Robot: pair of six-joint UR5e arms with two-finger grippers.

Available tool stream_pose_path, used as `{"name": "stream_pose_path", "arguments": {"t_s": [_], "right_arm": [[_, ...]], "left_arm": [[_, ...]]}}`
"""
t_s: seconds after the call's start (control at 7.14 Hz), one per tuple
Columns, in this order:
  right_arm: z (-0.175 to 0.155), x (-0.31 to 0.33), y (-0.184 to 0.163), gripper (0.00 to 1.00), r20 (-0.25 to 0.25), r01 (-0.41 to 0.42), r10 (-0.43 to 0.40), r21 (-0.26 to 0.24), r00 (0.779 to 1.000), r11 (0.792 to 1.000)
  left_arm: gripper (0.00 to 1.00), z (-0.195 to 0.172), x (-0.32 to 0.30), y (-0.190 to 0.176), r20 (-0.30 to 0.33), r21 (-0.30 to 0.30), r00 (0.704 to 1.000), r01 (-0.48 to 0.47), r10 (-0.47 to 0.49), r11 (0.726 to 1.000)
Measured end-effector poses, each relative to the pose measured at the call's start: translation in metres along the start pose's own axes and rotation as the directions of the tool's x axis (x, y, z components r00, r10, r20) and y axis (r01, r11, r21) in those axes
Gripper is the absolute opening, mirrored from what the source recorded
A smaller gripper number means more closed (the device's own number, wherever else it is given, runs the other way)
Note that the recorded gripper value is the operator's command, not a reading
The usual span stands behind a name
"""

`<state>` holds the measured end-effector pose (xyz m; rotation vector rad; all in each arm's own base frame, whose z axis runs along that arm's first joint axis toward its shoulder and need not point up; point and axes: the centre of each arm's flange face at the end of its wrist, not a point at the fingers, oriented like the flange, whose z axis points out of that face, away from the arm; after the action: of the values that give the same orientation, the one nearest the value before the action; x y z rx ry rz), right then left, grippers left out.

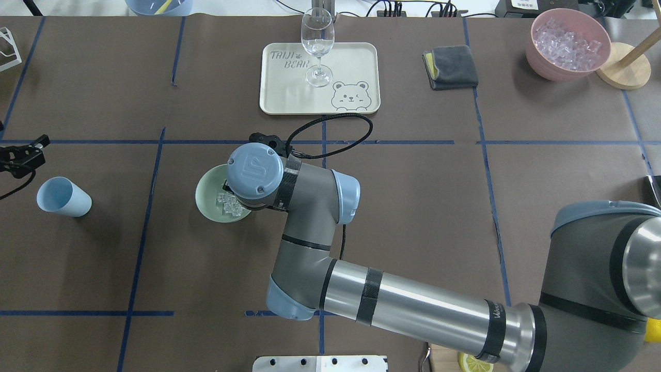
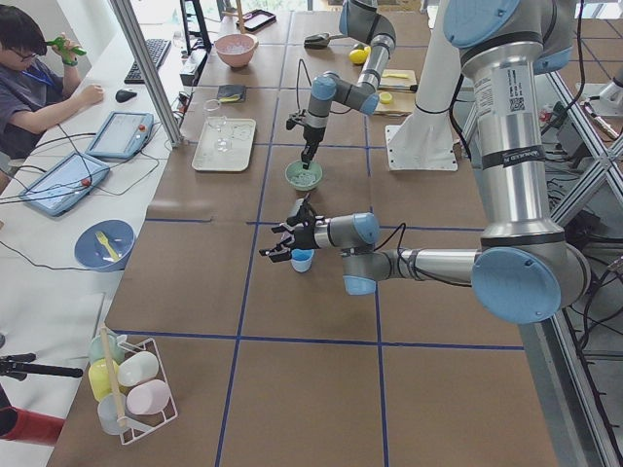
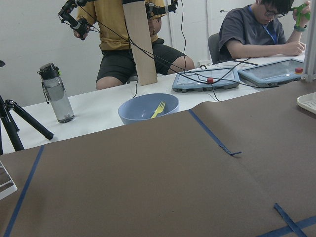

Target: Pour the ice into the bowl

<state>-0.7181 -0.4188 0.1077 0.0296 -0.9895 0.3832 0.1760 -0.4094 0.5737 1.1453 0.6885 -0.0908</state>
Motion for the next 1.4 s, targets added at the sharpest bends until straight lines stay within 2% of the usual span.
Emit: {"name": "stream_pose_path", "arguments": {"t_s": [0.28,0.42,0.7,0.98,1.12,1.4], "right_arm": [[-0.021,-0.009,0.000,0.00,0.037,0.013,-0.013,-0.005,0.999,1.000],[-0.038,-0.012,-0.006,0.00,0.054,0.012,-0.011,-0.013,0.998,1.000],[-0.088,-0.004,-0.029,0.00,0.061,0.000,0.001,-0.016,0.998,1.000],[-0.136,0.049,-0.054,0.00,0.037,0.031,-0.031,0.010,0.999,0.999],[-0.155,0.089,-0.069,0.00,0.011,0.060,-0.060,0.023,0.998,0.998],[-0.179,0.168,-0.107,0.00,-0.047,0.130,-0.128,0.047,0.991,0.990]], "left_arm": [[1.00,-0.001,-0.045,-0.038,-0.017,-0.141,0.997,-0.078,0.077,0.987],[1.00,-0.005,-0.069,-0.053,-0.021,-0.215,0.994,-0.111,0.109,0.970],[1.00,-0.001,-0.098,-0.068,0.000,-0.353,0.993,-0.110,0.118,0.929],[1.00,0.007,-0.113,-0.086,0.029,-0.485,0.983,-0.144,0.180,0.863],[1.00,0.007,-0.120,-0.093,0.016,-0.547,0.983,-0.143,0.181,0.825],[1.00,0.000,-0.139,-0.094,-0.059,-0.658,0.988,-0.146,0.143,0.739]]}}
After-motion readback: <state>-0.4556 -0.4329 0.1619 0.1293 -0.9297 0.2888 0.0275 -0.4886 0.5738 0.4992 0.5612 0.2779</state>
